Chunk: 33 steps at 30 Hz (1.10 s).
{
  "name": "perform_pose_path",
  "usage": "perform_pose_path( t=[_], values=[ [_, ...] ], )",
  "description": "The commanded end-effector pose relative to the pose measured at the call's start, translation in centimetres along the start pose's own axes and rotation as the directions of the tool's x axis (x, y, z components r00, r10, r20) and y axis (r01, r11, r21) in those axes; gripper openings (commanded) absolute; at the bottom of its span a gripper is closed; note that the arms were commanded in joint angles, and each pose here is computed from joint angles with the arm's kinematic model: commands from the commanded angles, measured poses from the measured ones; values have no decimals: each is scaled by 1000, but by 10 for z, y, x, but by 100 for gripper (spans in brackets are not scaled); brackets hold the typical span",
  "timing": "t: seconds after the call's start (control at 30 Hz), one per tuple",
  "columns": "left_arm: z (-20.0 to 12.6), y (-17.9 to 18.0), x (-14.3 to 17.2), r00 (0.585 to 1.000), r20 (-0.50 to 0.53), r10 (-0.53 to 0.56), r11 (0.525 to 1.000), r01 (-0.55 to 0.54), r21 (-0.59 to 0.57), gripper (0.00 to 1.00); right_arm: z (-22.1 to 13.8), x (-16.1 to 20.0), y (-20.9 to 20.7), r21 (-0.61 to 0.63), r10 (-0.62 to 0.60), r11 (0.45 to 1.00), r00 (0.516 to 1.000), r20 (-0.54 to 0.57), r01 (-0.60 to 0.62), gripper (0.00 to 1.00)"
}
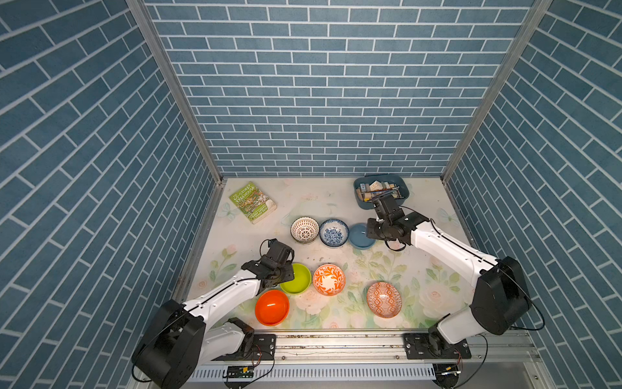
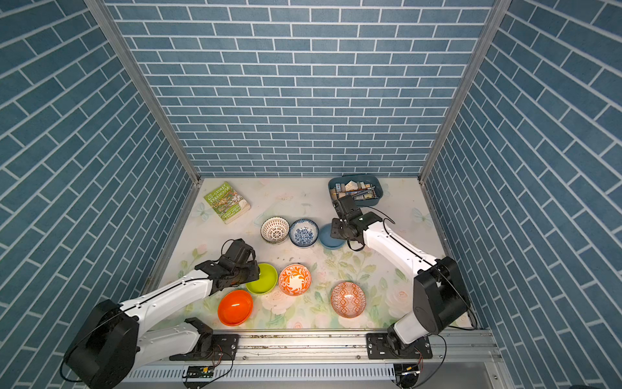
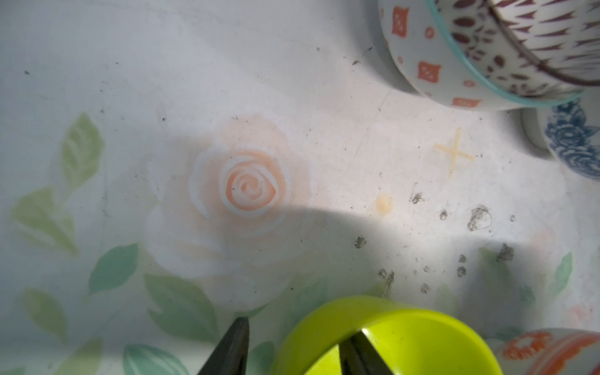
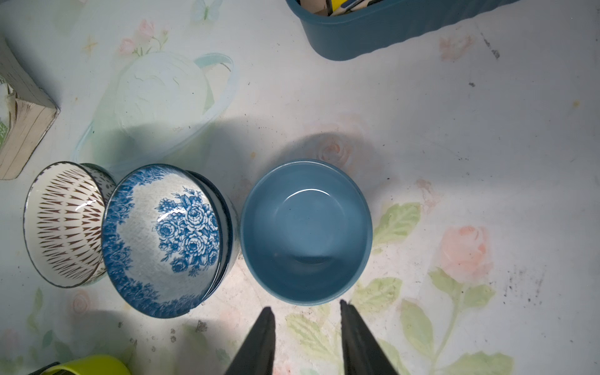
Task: Stack the bowls
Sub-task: Pick up the bowl from the center of the board.
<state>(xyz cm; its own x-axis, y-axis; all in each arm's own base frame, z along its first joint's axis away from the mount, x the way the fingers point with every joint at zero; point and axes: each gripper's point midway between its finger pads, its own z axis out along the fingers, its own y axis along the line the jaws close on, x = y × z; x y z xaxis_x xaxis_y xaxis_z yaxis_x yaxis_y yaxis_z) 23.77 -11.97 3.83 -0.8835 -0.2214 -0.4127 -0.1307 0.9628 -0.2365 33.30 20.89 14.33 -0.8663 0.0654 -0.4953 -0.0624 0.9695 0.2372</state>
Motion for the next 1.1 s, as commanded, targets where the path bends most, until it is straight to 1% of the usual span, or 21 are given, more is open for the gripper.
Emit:
perform_pose_path(
  t=[0.0,0.17,0.27,0.5,0.57,0.8,0.9,1.07],
  values=[
    [1,-2,-8,999,35,21,1000,-21,-10,43,-8,-6,5,-9,6,1000,1000,20,-6,37],
    [-3,-6,-20,997,76,31,999,-30,-11,36,-10,-7,9,-21,4,1000,1000,20,-4,37],
    [-7,-10,-29,994,101,37,999,-36,-8,30,-11,-7,14,-33,2,999,1000,21,-2,37],
    [-18,-19,-44,990,134,53,999,-54,1,5,-17,0,40,-88,-18,996,1000,20,20,36],
    [-25,-20,-45,988,144,51,999,-53,9,1,-18,5,52,-114,-27,993,1000,15,29,36],
    [-52,-17,-49,981,192,36,999,-43,31,0,-28,17,107,-193,-86,977,996,12,87,36],
    [-65,-23,-53,977,212,19,996,-36,79,0,-37,21,131,-234,-101,967,995,22,104,37],
    [-76,-43,-57,976,214,-29,985,-8,172,0,-43,29,159,-271,-124,954,992,24,125,37]
  ],
)
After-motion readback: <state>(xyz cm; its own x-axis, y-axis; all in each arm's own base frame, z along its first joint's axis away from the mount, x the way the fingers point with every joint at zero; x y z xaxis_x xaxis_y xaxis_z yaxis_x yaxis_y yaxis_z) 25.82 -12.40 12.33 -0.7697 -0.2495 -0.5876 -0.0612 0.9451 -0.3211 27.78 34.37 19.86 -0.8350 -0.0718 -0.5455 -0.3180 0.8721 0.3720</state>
